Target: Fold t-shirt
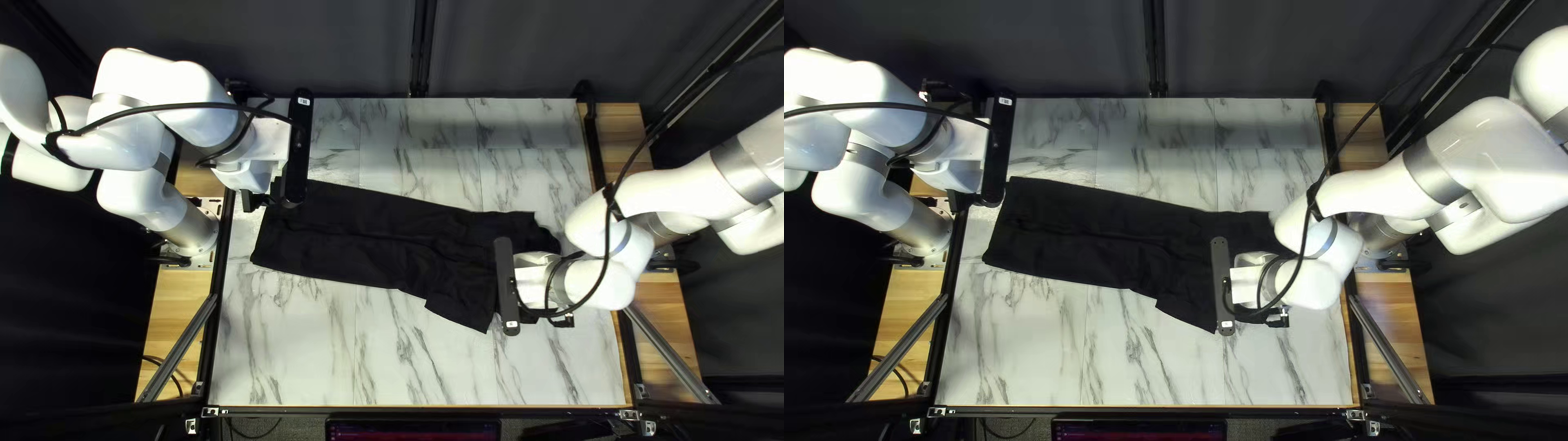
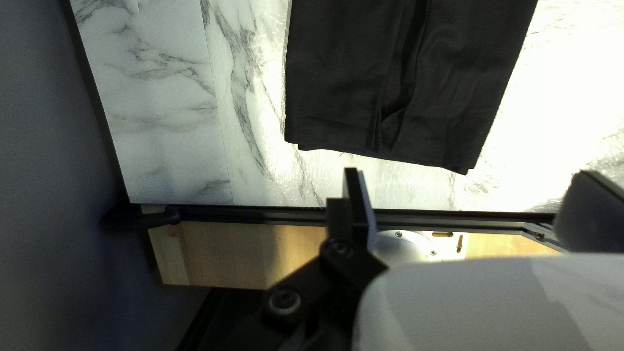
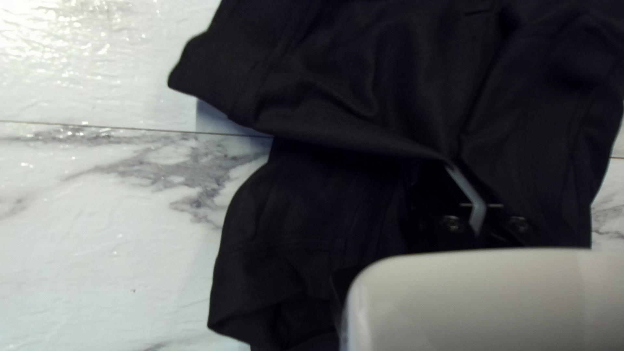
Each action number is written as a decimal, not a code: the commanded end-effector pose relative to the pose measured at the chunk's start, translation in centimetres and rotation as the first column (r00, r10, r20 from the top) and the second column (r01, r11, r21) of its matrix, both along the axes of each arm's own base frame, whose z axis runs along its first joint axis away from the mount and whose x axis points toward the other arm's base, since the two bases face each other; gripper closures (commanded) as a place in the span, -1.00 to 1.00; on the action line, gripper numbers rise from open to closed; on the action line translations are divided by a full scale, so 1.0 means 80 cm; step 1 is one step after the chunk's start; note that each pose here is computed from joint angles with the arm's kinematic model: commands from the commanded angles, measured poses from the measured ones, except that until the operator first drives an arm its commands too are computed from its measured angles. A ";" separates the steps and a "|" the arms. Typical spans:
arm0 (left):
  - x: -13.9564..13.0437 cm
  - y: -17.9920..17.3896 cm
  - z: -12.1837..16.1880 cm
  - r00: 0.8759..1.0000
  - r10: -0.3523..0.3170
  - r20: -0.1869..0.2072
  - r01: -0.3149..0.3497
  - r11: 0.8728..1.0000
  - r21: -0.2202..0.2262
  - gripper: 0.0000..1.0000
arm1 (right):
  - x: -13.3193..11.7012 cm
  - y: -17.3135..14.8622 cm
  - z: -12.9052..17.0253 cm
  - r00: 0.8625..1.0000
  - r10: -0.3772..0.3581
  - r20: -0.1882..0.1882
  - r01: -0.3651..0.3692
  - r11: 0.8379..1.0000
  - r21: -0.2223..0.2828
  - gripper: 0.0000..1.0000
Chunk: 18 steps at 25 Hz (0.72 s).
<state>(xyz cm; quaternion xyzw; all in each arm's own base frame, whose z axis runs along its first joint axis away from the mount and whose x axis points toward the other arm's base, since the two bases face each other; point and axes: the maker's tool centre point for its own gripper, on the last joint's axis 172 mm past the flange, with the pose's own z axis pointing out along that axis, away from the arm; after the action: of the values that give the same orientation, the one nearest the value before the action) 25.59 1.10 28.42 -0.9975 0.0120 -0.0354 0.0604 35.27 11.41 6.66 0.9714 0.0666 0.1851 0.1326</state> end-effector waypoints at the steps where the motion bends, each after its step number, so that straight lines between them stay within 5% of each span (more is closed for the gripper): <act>1: 0.000 0.000 0.000 1.000 0.000 0.000 0.000 1.000 0.000 -1.00 | 0.008 -0.015 0.006 1.000 0.000 0.021 0.000 1.000 -0.004 1.00; 7: 0.000 0.000 0.000 1.000 0.000 0.000 0.000 1.000 0.000 -1.00 | 0.021 -0.026 0.013 0.998 -0.016 0.054 0.018 1.000 -0.023 1.00; 18: 0.000 0.000 0.000 1.000 0.000 0.000 0.000 1.000 0.000 -1.00 | -0.027 -0.021 -0.017 0.988 -0.137 0.066 0.138 0.990 -0.025 1.00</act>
<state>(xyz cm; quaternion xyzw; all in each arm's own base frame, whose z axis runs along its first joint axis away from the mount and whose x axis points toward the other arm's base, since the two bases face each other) 25.59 1.10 28.42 -0.9975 0.0120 -0.0354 0.0604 33.76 9.84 5.79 0.9653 0.0094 0.2070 0.1588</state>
